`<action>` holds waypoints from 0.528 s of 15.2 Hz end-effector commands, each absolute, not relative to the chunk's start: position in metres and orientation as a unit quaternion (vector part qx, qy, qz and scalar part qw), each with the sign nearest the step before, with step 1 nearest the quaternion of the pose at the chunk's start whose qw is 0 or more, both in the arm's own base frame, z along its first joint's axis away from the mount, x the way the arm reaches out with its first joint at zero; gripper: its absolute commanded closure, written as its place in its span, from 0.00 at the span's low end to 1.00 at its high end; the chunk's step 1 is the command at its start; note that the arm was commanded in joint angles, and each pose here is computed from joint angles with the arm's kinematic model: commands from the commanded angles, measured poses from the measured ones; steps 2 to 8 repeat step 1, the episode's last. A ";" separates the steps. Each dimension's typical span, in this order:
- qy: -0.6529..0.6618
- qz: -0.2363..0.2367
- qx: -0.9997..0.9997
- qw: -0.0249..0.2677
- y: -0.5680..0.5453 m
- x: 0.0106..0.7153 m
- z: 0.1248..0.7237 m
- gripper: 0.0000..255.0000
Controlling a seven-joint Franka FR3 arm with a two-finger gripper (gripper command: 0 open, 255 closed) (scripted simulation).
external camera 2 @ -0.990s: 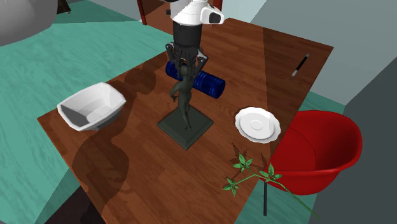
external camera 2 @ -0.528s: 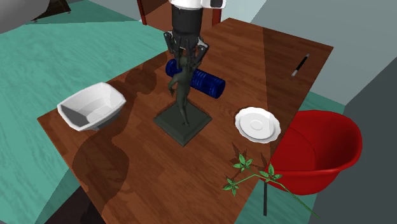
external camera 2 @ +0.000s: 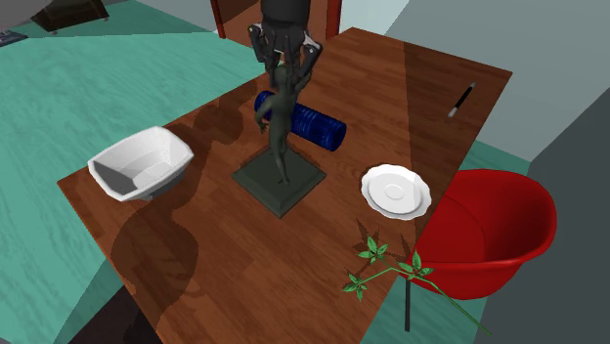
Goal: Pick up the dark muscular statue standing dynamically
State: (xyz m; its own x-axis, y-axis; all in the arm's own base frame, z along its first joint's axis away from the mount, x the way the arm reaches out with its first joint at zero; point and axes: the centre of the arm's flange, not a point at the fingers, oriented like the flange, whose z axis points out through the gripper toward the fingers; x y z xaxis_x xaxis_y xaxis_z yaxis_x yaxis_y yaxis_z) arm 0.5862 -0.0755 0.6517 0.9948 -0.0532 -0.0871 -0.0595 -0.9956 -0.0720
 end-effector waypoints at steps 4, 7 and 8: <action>0.028 0.042 -0.998 0.037 -0.075 0.586 0.655 1.00; 0.028 0.042 -0.998 0.037 -0.075 0.586 0.655 1.00; 0.028 0.042 -0.998 0.037 -0.075 0.586 0.655 1.00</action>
